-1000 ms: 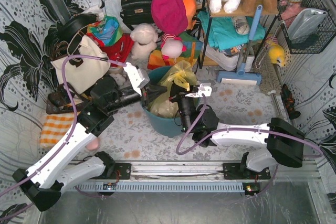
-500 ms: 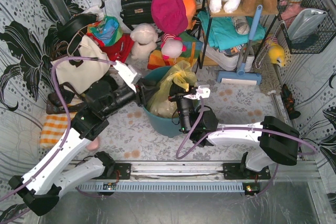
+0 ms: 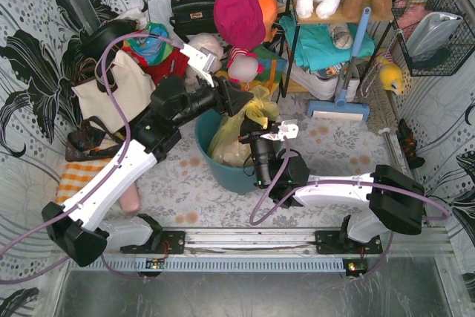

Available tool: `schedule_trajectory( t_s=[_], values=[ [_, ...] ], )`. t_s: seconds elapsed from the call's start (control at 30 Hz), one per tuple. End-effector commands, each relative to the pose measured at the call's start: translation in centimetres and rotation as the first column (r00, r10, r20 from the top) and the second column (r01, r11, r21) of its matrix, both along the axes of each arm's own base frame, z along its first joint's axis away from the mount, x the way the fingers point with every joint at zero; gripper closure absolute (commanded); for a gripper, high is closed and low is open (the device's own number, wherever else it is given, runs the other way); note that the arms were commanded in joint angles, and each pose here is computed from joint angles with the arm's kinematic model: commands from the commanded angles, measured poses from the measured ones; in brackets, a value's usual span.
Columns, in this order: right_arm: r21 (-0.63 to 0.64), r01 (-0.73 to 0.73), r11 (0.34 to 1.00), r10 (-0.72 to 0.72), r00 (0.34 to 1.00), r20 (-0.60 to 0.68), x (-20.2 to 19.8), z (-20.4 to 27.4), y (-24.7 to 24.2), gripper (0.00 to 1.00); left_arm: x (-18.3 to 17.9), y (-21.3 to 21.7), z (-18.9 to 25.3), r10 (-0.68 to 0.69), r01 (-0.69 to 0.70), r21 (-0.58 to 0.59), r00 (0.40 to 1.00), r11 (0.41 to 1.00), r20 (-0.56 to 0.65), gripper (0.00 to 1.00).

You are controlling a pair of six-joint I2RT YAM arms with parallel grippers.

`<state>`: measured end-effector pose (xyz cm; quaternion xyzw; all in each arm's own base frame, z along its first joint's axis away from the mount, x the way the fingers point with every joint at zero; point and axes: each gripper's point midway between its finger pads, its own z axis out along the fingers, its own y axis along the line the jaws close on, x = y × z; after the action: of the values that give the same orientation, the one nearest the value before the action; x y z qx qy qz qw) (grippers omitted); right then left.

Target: Tie the trash bag

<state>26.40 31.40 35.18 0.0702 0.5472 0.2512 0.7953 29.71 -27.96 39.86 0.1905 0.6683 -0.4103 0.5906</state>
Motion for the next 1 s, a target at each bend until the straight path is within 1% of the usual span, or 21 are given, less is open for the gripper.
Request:
schedule_trajectory(
  t_s=[0.0, 0.03, 0.07, 0.23, 0.3, 0.37, 0.4, 0.43, 0.47, 0.6, 0.87, 0.93, 0.97],
  values=[
    [0.077, -0.027, 0.997, 0.024, 0.999, 0.027, -0.6, 2.1, -0.5, 1.00, -0.4, -0.6, 2.7, -0.076, 0.071, -0.104, 0.996, 0.992, -0.043, 0.37],
    [0.078, -0.028, 0.997, 0.026, 0.999, 0.028, -0.6, 2.1, -0.5, 1.00, -0.2, -0.5, 2.4, -0.079, 0.073, -0.103, 0.995, 0.992, -0.059, 0.37],
    [0.077, -0.030, 0.997, 0.027, 0.999, 0.029, -0.6, 2.1, -0.4, 1.00, -0.2, -0.5, 1.9, -0.091, 0.083, -0.104, 0.993, 0.991, -0.074, 0.39],
    [0.076, -0.026, 0.997, 0.023, 0.999, 0.028, -0.5, 2.1, -0.4, 1.00, -1.1, -0.4, 1.5, -0.167, 0.153, -0.142, 0.982, 0.978, -0.092, 0.57],
    [0.075, -0.020, 0.997, 0.018, 0.999, 0.027, -0.4, 2.0, -0.4, 1.00, -1.5, -0.4, 1.4, -0.188, 0.174, -0.145, 0.977, 0.974, -0.095, 0.70],
    [0.074, -0.017, 0.997, 0.015, 1.000, 0.027, -0.4, 2.0, -0.3, 1.00, -1.8, -0.3, 1.2, -0.198, 0.183, -0.137, 0.975, 0.974, -0.103, 0.88],
    [0.071, -0.013, 0.997, 0.011, 1.000, 0.027, -0.3, 1.9, -0.3, 1.00, -2.0, -0.3, 1.1, -0.199, 0.184, -0.131, 0.973, 0.974, -0.112, 0.95],
    [0.072, -0.010, 0.997, 0.008, 1.000, 0.028, -0.3, 1.9, -0.3, 1.00, -2.1, -0.2, 1.0, -0.199, 0.185, -0.126, 0.973, 0.975, -0.117, 0.99],
    [0.073, -0.008, 0.997, 0.006, 0.999, 0.031, -0.3, 2.0, -0.3, 1.00, -2.3, -0.1, 0.8, -0.198, 0.183, -0.121, 0.972, 0.976, -0.126, 1.00],
    [0.068, -0.001, 0.998, -0.002, 0.999, 0.044, -0.3, 2.4, -0.2, 1.00, -3.2, 0.5, 0.5, -0.195, 0.180, -0.112, 0.970, 0.977, -0.142, 1.00],
    [0.060, 0.037, 0.997, -0.041, 0.997, 0.063, -0.2, 2.8, -1.0, 1.00, -5.9, 1.2, -0.7, -0.237, 0.217, -0.121, 0.952, 0.969, -0.191, 1.00],
    [0.060, 0.039, 0.997, -0.043, 0.997, 0.071, -0.2, 2.9, -0.9, 1.00, -6.2, 1.7, -0.9, -0.215, 0.195, -0.115, 0.956, 0.974, -0.201, 1.00],
    [0.059, 0.037, 0.998, -0.041, 0.997, 0.072, -0.2, 2.9, -0.8, 1.00, -5.7, 2.3, -1.2, -0.164, 0.147, -0.097, 0.965, 0.984, -0.203, 1.00]
  ],
)
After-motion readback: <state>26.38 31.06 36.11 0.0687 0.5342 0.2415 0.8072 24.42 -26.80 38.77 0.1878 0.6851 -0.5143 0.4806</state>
